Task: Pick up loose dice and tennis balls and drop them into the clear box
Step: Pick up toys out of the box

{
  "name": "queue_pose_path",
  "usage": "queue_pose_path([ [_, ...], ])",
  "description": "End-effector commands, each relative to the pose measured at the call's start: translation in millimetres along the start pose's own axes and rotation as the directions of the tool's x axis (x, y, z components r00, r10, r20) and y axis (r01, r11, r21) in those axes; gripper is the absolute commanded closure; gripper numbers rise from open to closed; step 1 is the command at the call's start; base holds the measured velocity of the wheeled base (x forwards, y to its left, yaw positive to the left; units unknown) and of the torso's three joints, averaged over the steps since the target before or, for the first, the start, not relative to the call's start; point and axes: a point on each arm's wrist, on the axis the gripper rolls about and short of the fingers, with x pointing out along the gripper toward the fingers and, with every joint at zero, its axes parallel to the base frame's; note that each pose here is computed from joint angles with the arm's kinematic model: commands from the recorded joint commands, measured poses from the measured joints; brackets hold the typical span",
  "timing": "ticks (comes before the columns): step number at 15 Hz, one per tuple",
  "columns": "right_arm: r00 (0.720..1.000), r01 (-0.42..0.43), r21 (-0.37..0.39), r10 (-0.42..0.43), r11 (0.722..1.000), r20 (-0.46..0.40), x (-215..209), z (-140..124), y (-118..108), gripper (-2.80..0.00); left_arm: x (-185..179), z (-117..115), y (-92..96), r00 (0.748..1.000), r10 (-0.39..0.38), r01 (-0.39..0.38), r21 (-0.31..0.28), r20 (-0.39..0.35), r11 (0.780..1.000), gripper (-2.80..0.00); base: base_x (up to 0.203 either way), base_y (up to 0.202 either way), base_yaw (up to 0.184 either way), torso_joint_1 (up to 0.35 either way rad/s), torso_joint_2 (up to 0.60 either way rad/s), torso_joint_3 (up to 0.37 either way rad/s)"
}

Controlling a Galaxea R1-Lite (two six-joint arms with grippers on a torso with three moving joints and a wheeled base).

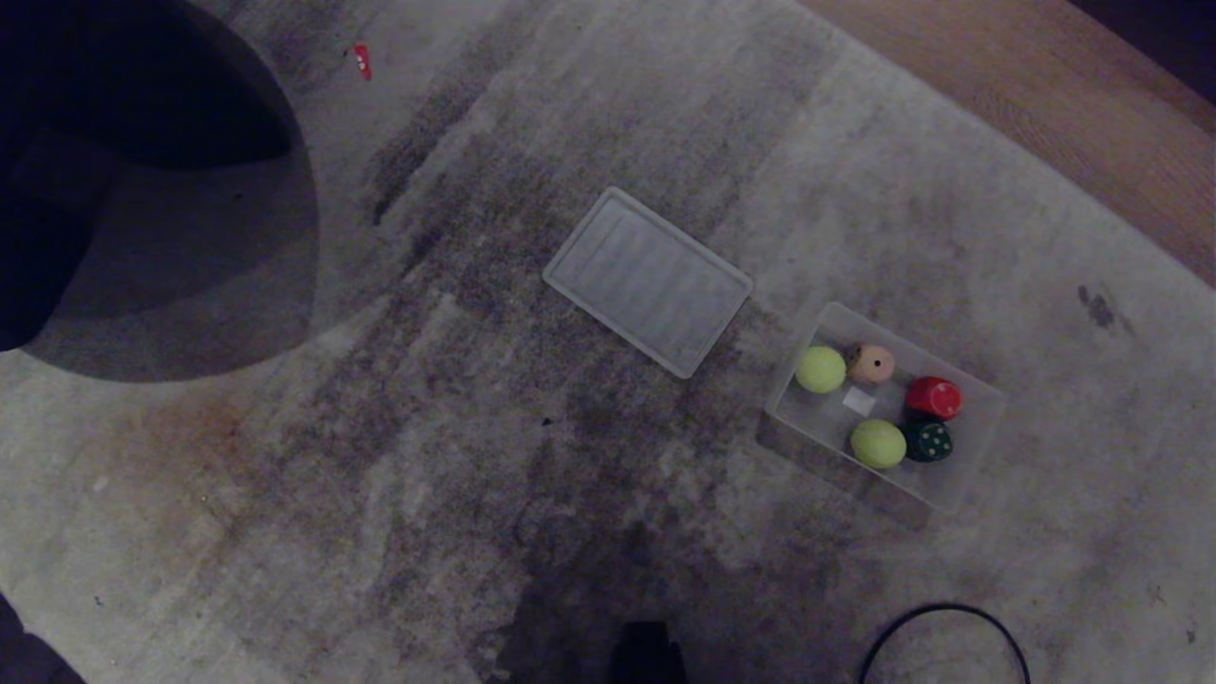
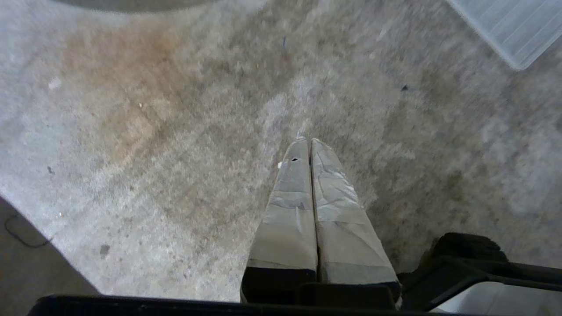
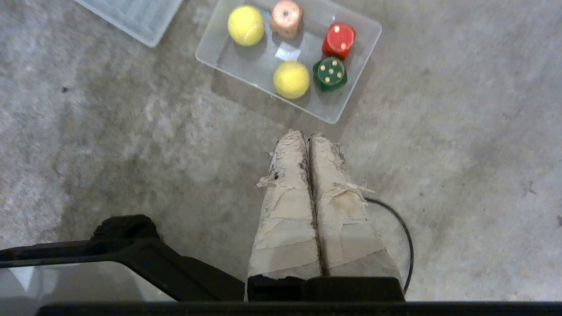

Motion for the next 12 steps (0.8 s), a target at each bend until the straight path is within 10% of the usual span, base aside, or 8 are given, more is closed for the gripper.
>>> queue_pose_path([
  [1, 1.000, 0.001, 0.000, -0.001, 1.000, -0.011, 0.8, -2.4, -0.2, 0.00, 0.2, -0.3, 0.0, 1.000, 0.001, -0.001, 0.001, -0.002, 1.000, 0.00, 0.000, 0.000, 0.000, 0.002, 0.00, 0.202],
  [12, 1.000, 0.001, 0.000, -0.001, 1.000, -0.010, 0.8, -2.3, -0.2, 0.00, 0.2, -0.3, 0.0, 1.000, 0.001, -0.001, -0.009, -0.002, 1.000, 0.00, 0.000, 0.000, 0.000, 0.003, 0.00, 0.199],
])
